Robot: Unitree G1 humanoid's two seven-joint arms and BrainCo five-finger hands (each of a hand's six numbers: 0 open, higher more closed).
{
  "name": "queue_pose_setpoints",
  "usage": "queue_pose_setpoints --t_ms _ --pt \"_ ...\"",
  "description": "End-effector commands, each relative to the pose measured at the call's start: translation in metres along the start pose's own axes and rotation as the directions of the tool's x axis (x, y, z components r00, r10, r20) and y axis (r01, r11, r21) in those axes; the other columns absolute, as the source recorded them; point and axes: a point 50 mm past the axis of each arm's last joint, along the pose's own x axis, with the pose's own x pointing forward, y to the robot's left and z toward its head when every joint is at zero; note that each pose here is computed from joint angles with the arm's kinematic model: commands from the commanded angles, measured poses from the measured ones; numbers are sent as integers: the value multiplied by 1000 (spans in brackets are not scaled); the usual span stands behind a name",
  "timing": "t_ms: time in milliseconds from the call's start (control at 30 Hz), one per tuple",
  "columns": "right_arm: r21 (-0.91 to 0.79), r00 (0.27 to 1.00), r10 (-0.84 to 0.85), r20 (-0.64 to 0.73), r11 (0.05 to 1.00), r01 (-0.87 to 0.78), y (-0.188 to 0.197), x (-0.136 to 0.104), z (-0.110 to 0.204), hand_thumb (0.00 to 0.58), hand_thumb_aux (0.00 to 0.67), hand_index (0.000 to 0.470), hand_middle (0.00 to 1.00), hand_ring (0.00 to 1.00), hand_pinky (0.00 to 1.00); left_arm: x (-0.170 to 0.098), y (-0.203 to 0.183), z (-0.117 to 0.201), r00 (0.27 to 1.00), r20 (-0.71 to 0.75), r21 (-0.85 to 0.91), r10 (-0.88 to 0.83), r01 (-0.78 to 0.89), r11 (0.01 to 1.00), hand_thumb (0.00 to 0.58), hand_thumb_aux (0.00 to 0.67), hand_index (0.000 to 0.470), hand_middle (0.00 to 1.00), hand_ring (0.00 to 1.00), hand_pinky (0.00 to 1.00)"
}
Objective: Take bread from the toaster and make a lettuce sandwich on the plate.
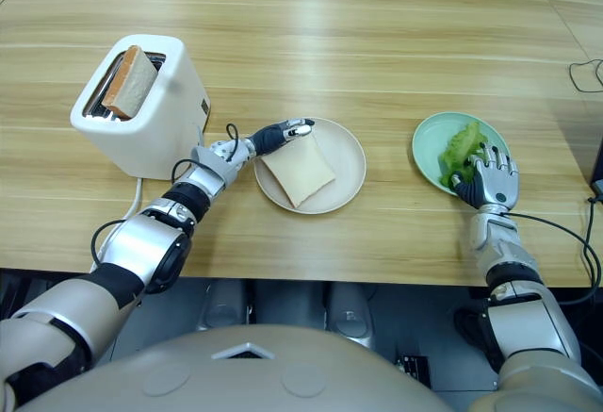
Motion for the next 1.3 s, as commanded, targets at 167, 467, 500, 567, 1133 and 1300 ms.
queue_pose_setpoints --t_ms 167,467,500,567,1133,1300 --pt "18 1000 22 6 1000 -22 5 -6 -2 580 670 460 0 0 0 -1 -1 -1 1000 -11 91 -7 8 996 0 0 0 0 0 0" --pt "62 996 -84 13 995 83 -6 -5 -3 580 670 460 0 0 0 -3 4 1 1000 20 115 22 -24 993 0 0 0 0 0 0" --pt "74 994 -107 15 992 105 -9 -5 -3 580 670 460 0 0 0 -4 5 2 999 30 116 22 -25 993 0 0 0 0 0 0" --pt "90 989 -144 17 986 141 -13 -5 -2 580 670 460 0 0 0 -5 7 2 999 42 118 22 -27 993 0 0 0 0 0 0" --pt "320 917 -388 93 884 341 -60 -13 21 580 670 460 0 0 0 -22 23 31 940 313 120 135 -180 976 0 0 0 0 0 0" --pt "411 893 -416 172 854 319 -73 -17 43 580 670 460 0 0 0 -43 30 53 870 454 113 193 -271 956 0 0 0 0 0 0"
